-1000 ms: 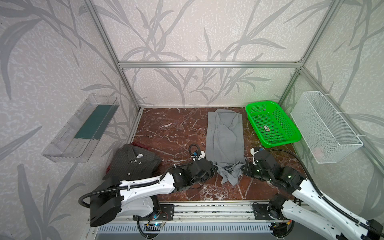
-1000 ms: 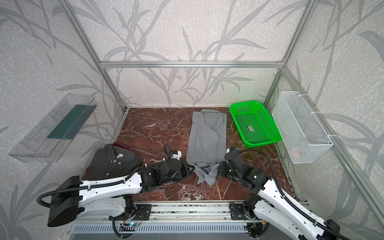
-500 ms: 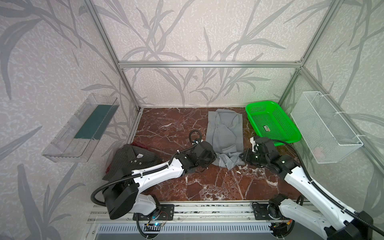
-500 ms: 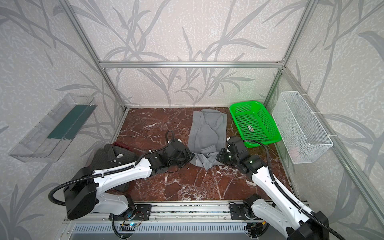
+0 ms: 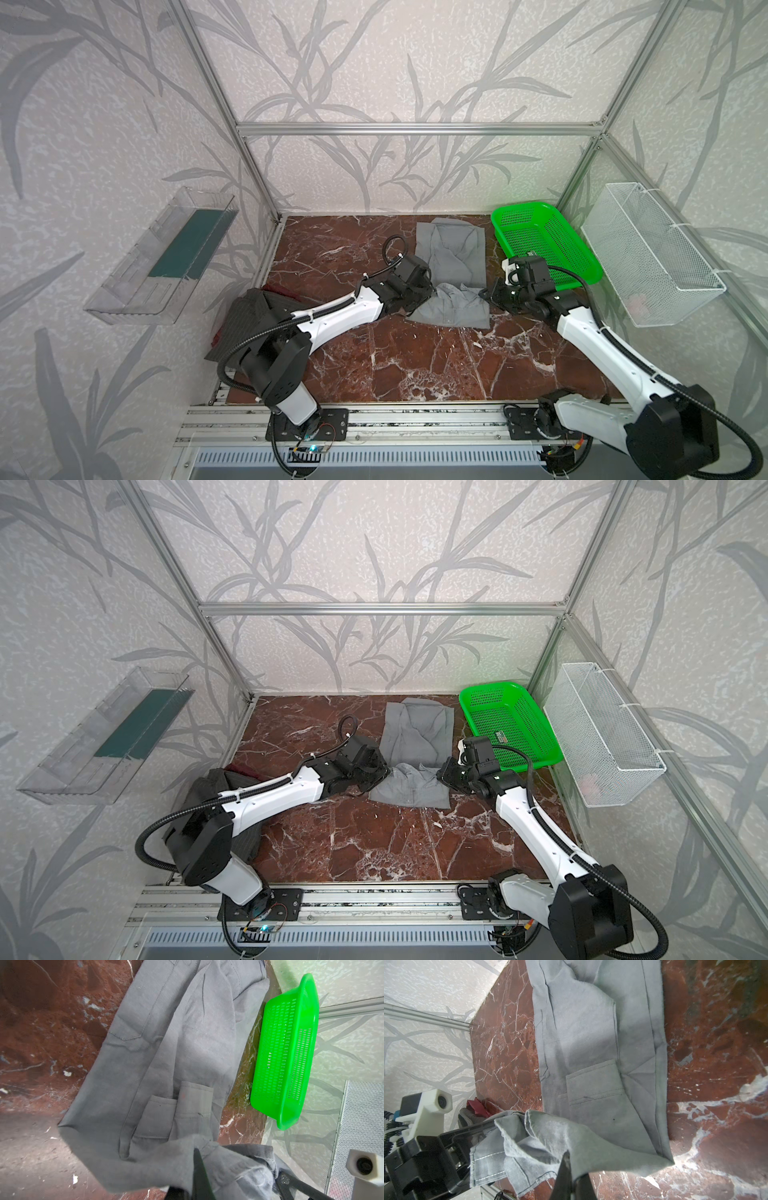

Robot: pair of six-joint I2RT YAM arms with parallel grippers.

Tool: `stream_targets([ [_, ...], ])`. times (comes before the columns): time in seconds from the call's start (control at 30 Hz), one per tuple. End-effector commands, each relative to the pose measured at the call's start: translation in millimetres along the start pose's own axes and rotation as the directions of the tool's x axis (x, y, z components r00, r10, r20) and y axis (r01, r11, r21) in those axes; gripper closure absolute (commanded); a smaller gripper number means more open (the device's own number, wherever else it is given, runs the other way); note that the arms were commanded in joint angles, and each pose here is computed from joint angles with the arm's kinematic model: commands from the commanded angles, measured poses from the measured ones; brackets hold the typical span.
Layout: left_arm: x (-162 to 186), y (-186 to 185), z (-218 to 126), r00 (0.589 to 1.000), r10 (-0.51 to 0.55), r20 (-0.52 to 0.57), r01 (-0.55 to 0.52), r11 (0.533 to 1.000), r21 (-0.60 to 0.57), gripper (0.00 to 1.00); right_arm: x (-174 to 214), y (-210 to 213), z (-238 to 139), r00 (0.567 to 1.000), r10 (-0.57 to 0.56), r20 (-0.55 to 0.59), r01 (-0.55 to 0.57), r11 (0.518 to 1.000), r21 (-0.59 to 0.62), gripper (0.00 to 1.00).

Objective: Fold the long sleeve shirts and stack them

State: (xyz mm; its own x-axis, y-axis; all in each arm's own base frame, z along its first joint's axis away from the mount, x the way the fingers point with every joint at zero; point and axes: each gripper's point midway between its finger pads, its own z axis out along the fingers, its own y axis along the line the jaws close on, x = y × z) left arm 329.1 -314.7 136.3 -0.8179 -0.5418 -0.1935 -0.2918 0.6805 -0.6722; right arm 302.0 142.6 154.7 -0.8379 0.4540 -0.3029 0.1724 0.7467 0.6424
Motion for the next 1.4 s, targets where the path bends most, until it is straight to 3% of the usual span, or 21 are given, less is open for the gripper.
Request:
stream_targets([
  [0.0,-3.5,-0.9,5.9,0.999,0.023,-0.032,-0.024,0.999,-0.025,1.0,-17.8,9.0,2.8,1.0,-0.02,0.022,0.021,0.999,-0.048,1.0],
  [0.37,-32.1,0.5,29.2,0.998,0.052,-0.044,-0.056,0.992,-0.11,1.0,-55.4,-3.3,20.4,0.998,-0.004,0.068,0.004,1.0,-0.002,1.0],
  [1.1,-57.5,8.7,80.1,0.992,0.05,-0.115,-0.073,0.977,-0.2,1.0,-82.7,-34.6,72.8,0.997,0.064,0.037,-0.067,0.995,0.079,1.0],
  [1.37,-66.2,5.6,83.0,0.991,0.056,-0.124,-0.081,0.975,-0.209,0.91,-82.0,-46.5,89.9,0.995,0.1,-0.013,-0.099,0.99,0.102,0.99],
])
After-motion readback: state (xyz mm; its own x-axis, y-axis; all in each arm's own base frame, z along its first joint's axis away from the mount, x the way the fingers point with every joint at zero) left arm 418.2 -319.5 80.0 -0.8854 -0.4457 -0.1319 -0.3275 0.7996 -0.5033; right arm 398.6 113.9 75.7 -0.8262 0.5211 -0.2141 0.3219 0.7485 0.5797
